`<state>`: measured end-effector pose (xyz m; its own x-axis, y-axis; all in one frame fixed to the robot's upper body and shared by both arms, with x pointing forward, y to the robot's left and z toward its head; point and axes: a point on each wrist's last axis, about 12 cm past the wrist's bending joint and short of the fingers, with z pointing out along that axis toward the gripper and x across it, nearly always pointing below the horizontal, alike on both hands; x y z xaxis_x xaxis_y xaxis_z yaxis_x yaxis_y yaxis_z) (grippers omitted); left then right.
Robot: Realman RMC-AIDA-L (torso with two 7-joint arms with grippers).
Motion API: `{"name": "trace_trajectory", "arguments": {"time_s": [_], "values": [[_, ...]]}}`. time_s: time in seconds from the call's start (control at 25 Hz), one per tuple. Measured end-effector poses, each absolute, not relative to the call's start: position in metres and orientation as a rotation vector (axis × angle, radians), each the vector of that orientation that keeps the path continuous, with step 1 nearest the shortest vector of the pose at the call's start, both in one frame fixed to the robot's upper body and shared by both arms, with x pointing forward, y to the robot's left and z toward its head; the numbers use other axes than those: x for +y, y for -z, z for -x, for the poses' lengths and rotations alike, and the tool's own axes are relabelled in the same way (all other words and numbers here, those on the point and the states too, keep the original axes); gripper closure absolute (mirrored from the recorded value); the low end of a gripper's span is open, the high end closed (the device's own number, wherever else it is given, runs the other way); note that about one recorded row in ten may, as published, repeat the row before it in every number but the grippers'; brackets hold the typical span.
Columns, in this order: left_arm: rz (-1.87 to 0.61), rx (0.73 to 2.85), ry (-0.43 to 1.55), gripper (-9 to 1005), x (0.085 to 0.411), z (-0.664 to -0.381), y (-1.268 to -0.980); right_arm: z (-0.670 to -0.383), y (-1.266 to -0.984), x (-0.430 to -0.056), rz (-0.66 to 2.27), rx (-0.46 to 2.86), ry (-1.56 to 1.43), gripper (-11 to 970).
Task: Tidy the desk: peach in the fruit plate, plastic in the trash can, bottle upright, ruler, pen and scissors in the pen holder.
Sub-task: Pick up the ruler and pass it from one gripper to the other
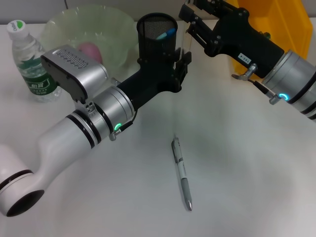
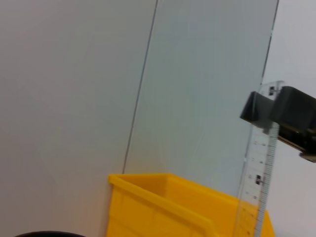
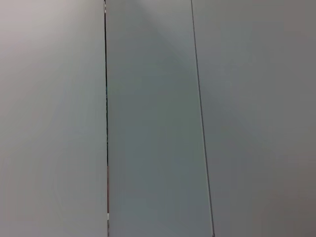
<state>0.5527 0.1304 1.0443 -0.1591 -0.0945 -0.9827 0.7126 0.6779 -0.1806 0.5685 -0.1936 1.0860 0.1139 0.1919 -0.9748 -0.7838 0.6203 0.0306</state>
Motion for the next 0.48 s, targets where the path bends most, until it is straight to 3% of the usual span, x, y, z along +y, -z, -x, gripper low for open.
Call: {"name": "trace_trajectory", "arguments": {"time_s": [0.12, 0.48], "values": [[-0.547, 1.580, 0.770, 864, 0.1294, -0.5515, -1.0440, -0.5686, -1.0860, -0.1936, 0.580, 1.264, -0.779, 549], [-0.568, 1.572, 0.767, 947, 0.1279, -0.5518, -1.0447, -0.5691, -1.0863, -0.1932, 0.579, 1.265, -0.782, 547]]}}
